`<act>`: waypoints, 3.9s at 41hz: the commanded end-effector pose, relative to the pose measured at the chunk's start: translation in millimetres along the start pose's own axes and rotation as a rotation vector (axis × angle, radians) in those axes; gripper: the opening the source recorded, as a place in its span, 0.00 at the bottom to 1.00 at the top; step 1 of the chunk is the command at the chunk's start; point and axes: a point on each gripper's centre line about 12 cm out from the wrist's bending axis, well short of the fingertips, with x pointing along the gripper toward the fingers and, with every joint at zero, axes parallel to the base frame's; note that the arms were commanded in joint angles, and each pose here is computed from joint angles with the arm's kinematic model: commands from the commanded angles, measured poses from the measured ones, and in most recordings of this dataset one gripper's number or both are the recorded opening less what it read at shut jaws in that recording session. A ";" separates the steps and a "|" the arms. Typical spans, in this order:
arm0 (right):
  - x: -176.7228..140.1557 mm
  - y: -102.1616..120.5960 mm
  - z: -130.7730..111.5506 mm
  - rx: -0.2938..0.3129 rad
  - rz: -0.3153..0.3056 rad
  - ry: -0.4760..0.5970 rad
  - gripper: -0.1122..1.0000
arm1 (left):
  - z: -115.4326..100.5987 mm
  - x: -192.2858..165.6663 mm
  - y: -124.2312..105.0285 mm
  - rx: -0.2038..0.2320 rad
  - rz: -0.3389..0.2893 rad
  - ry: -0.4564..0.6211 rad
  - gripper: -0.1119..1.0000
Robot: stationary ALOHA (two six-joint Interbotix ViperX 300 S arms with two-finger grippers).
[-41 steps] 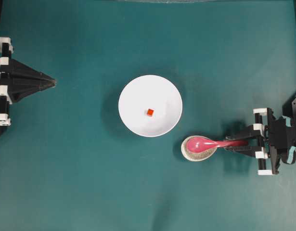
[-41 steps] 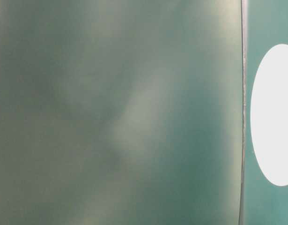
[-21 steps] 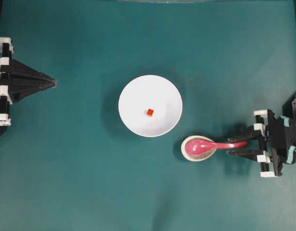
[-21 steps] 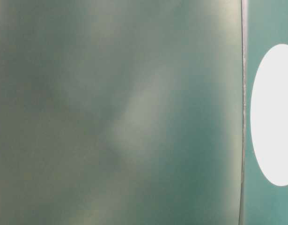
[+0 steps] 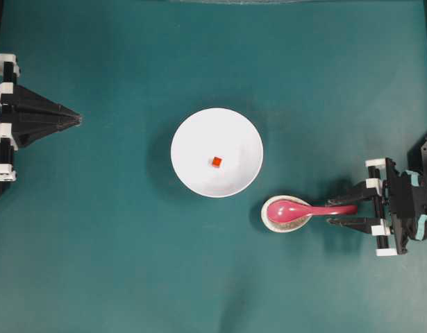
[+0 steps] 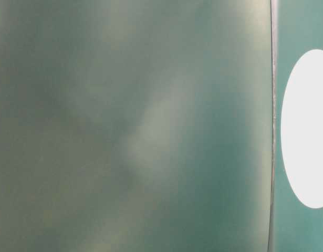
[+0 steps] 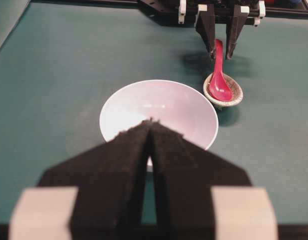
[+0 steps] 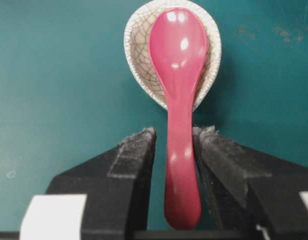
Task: Grip the spoon and scoop the red block from the bowl with right arm.
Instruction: 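Close the right gripper on the pink spoon handle and secure the grip, then lift the spoon with the right gripper and carry it over the white bowl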
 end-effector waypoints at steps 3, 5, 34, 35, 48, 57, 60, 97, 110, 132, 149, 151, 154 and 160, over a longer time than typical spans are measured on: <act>1.1 1.9 6.6 0.001 0.002 -0.029 0.47 | 11.1 0.9 0.2 0.000 0.001 -0.026 0.10; 1.1 0.6 6.4 0.001 -0.003 -0.028 0.47 | 10.8 1.2 0.5 -0.001 0.003 -0.025 0.10; 6.0 -4.9 7.0 -0.029 -0.030 -0.010 0.47 | 10.8 1.2 0.5 -0.001 0.003 -0.025 0.10; 6.0 -4.5 7.1 -0.032 -0.026 -0.011 0.47 | 10.8 1.2 0.5 0.001 0.003 -0.025 0.10; 5.1 -4.3 6.3 -0.046 -0.019 -0.010 0.47 | 10.8 1.2 0.2 0.003 0.001 -0.025 0.10; 5.1 -4.5 6.3 -0.059 -0.020 -0.009 0.44 | 10.8 1.2 0.5 0.003 0.003 -0.025 0.10; 5.3 -4.2 6.7 -0.071 -0.019 -0.010 0.42 | 10.8 1.2 0.5 0.001 0.003 -0.025 0.10; 1.2 0.3 26.4 -0.026 0.006 -0.078 0.32 | 10.0 1.2 0.5 -0.001 0.003 -0.014 0.10; -11.8 -4.1 67.8 0.097 0.046 -0.147 0.32 | 11.3 -0.2 0.5 -0.001 0.003 -0.022 0.10; -32.4 -48.0 173.7 0.154 0.050 -0.136 0.32 | 12.0 -0.8 0.5 0.001 0.003 -0.026 0.10; -23.0 -78.5 228.1 0.213 0.027 -0.080 0.32 | 14.3 -3.1 0.5 0.003 0.003 -0.037 0.10; -19.6 -78.8 231.1 0.212 0.037 -0.061 0.32 | 14.1 -3.1 0.2 0.001 0.001 -0.035 0.10; -11.2 -78.9 234.9 0.201 0.056 -0.012 0.32 | 14.2 -4.0 0.5 0.001 0.003 -0.031 0.10; 3.7 -79.6 247.3 0.152 0.082 0.055 0.32 | 14.8 -8.9 0.5 0.003 0.003 -0.018 0.10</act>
